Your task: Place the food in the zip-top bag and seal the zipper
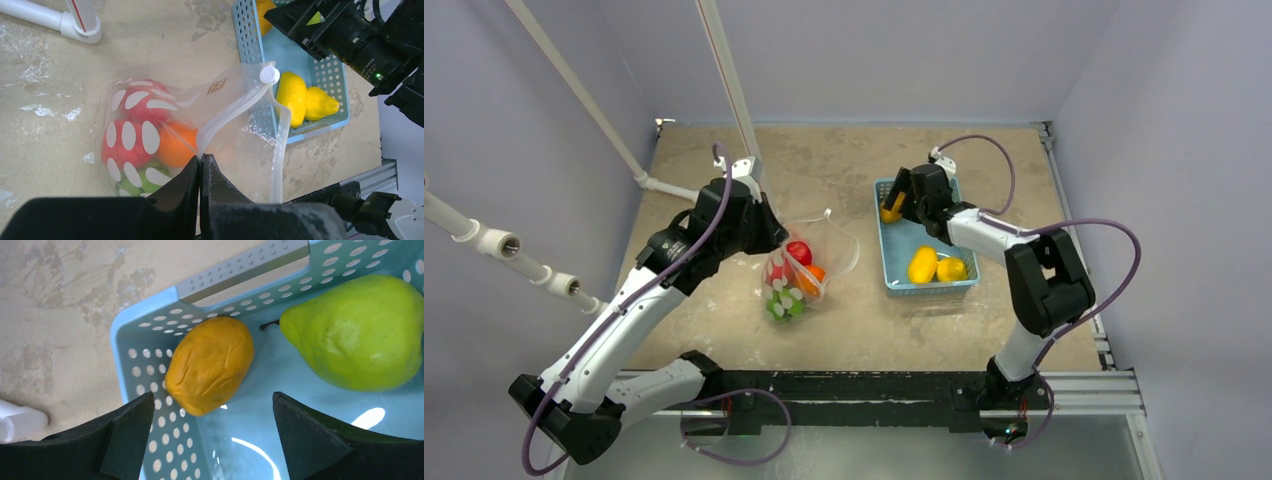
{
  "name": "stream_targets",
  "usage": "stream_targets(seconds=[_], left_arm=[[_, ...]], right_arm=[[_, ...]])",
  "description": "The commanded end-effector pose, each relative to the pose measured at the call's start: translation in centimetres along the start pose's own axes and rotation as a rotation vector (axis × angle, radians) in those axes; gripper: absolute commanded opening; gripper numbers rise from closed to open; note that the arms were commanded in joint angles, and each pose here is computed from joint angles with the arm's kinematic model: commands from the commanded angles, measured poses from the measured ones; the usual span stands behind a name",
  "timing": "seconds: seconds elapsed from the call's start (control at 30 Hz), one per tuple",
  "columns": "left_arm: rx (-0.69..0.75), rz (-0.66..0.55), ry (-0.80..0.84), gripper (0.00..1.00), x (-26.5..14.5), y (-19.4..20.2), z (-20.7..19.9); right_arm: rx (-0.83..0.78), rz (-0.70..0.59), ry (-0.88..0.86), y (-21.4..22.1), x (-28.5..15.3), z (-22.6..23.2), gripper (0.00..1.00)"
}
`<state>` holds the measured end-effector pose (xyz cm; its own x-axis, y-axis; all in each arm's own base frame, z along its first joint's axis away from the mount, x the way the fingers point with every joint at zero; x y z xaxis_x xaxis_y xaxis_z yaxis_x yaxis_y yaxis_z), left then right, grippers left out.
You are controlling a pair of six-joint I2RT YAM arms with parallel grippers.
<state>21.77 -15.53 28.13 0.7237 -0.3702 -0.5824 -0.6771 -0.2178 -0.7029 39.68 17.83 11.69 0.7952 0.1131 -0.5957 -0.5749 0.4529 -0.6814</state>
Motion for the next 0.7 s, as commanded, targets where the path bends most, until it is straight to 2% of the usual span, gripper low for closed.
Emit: stream_targets(seconds=[0.0, 0.4, 0.67], left_arm=[[-0.017, -0.045, 0.026, 0.0, 0.1, -1.2, -0.6], [-0.017, -0.048, 0.008, 0.0, 0.2, -1.1, -0.3], [-0.012, -0.043, 0.005, 0.0, 0.4, -1.1, -0.3]], right_arm=[[0.033, -0.018, -0.024, -0.6, 1.2, 0.3, 0.9], [0.066, 0.008, -0.049, -0.2, 3.3, 0.0, 0.89], [0.085, -0.011, -0.046, -0.7, 3.8, -0.1, 0.82]])
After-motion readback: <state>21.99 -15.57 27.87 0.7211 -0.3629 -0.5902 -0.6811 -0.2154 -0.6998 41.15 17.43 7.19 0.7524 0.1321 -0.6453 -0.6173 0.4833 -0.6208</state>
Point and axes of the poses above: each gripper's point midway between its finger pads, its own x axis out along the fingers, its own z axis along the line the jaws close on, y = z × x, the point moved 4 cm from there along -x, back along the fingers, and after that the axes turned 2 degrees about x, right-handed, at the moved point
